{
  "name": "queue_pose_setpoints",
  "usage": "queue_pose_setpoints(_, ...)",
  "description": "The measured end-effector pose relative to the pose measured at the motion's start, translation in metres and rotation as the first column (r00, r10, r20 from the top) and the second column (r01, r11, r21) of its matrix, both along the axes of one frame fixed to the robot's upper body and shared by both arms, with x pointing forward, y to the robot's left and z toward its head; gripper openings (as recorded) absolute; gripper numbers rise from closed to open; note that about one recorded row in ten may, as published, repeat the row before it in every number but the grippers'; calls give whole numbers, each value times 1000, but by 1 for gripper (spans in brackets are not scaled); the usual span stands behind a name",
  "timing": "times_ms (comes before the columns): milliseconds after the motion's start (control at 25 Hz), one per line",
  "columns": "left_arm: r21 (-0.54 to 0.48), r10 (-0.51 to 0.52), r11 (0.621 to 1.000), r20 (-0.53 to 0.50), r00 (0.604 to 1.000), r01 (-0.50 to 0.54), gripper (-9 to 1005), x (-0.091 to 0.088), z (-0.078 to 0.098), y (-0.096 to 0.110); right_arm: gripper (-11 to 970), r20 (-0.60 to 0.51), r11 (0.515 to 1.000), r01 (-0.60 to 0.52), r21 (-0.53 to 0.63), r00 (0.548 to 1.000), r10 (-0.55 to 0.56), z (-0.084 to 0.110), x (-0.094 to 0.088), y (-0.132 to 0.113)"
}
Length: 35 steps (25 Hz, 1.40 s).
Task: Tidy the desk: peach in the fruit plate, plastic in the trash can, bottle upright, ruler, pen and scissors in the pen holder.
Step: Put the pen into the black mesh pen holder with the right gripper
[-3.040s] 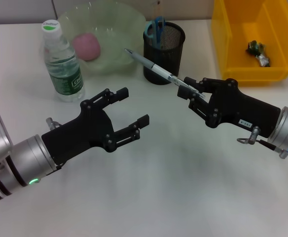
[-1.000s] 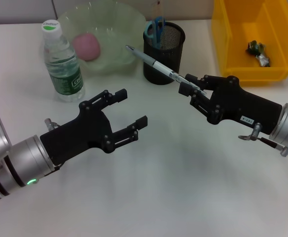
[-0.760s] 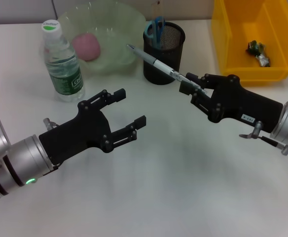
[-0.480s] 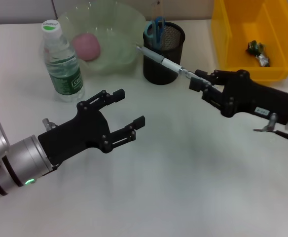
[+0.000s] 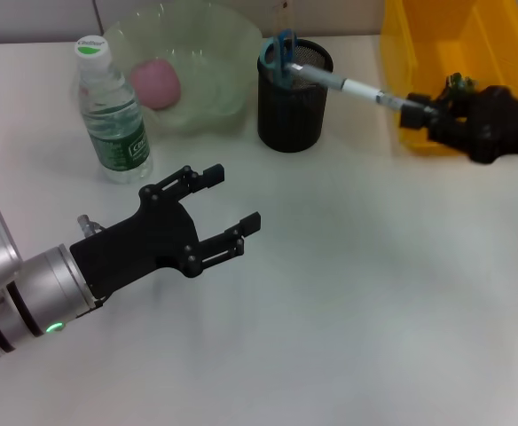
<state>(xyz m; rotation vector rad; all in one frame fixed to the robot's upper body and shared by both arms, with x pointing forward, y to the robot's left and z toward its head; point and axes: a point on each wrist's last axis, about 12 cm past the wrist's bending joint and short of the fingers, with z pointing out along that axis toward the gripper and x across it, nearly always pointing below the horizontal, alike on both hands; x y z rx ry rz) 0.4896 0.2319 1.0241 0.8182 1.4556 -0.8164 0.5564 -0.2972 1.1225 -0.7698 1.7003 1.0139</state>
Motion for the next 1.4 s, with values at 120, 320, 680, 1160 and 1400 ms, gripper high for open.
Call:
queue_pose_setpoints(120, 6, -5, 1000, -2, 1000, 5, 782, 0, -1, 0, 233, -35, 1000, 7, -1, 999, -7, 18, 7, -9)
queue_pose_setpoints(320, 14, -13, 1000, -2, 1000, 13, 782, 1, 0, -2, 234, -94, 998, 5, -70, 995, -12, 49, 22, -14)
queue_pose_setpoints(680, 36, 1, 999, -7, 1000, -1, 782, 6, -1, -2, 236, -261, 942, -17, -334, 963, -75, 97, 69, 11)
queue_pose_setpoints(1160, 35, 10, 999, -10, 1000, -10, 782, 7, -3, -5, 240, -223, 806, -40, -590, 968, -115, 125, 109, 82)
queue_pose_setpoints(1400, 31, 13, 999, -18, 1000, -13, 782, 5, -4, -5, 241, -204, 757, -40, -653, 971, -124, 125, 113, 104)
